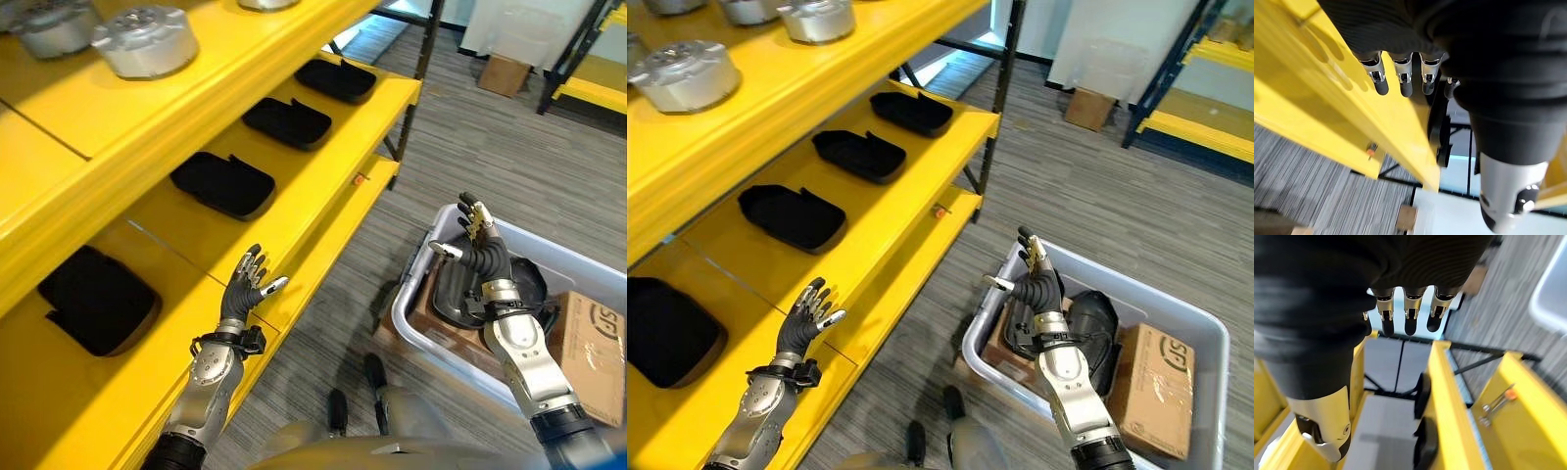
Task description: Move parts from the plastic box to the shelf.
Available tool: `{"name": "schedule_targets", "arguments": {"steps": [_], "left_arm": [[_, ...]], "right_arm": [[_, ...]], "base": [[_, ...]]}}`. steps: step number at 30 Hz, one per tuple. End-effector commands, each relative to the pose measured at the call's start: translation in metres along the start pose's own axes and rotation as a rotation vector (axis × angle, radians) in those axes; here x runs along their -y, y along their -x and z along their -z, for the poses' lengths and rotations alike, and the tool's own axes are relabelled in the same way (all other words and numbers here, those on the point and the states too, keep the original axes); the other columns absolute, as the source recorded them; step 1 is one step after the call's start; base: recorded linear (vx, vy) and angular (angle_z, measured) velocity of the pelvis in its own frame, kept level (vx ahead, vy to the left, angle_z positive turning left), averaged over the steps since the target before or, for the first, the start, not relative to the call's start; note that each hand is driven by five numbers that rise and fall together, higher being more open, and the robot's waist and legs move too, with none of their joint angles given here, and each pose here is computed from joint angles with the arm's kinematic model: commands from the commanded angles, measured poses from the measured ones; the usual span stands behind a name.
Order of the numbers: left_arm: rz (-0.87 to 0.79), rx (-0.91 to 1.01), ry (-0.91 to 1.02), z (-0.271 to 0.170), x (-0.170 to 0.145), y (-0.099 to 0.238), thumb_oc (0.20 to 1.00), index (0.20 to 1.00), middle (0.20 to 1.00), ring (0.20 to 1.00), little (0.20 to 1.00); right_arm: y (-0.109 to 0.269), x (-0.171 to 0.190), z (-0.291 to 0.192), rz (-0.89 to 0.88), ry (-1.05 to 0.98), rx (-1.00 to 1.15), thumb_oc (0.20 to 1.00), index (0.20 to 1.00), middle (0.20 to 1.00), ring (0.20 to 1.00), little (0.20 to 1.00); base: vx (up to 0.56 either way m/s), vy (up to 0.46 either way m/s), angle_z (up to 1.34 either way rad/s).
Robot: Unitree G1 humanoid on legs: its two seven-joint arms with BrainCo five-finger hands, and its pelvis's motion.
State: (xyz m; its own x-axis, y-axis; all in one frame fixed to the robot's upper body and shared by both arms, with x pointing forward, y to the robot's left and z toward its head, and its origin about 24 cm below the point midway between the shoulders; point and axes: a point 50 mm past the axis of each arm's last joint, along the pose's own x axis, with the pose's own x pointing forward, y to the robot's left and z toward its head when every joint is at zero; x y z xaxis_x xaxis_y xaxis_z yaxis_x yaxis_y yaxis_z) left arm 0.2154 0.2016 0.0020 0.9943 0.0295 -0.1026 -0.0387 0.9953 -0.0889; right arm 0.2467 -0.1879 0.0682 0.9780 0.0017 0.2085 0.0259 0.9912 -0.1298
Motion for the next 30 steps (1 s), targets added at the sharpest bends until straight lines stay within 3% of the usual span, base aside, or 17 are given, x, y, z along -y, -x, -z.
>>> {"name": "schedule_targets", "arguments": {"steps": [1, 14, 30], "left_arm": [[0.009, 0.148, -0.075, -0.03, -0.007, -0.004, 1.0, 1.0, 1.0, 1.0, 1.0], [-0.043, 0.124, -0.041, -0.029, -0.017, 0.0, 1.0, 1.0, 1.0, 1.0, 1.0], [0.014, 0.048, -0.004, -0.013, -0.007, 0.004, 1.0, 1.0, 1.0, 1.0, 1.0]], "right_arm": [[-0.01, -0.012, -0.029, -0.016, -0.085, 0.146, 1.0, 1.0, 1.0, 1.0, 1.0], [-0.025, -0.032, -0.033, -0.047, -0.149, 0.152, 1.0, 1.0, 1.0, 1.0, 1.0], [-0.011, 0.0, -0.032, -0.01, -0.08, 0.144, 1.0, 1.0, 1.0, 1.0, 1.0]], "base": [[-0.11, -0.004, -0.62], [-0.01, -0.133, -0.55], [0.06, -0.214, -0.31]]}}
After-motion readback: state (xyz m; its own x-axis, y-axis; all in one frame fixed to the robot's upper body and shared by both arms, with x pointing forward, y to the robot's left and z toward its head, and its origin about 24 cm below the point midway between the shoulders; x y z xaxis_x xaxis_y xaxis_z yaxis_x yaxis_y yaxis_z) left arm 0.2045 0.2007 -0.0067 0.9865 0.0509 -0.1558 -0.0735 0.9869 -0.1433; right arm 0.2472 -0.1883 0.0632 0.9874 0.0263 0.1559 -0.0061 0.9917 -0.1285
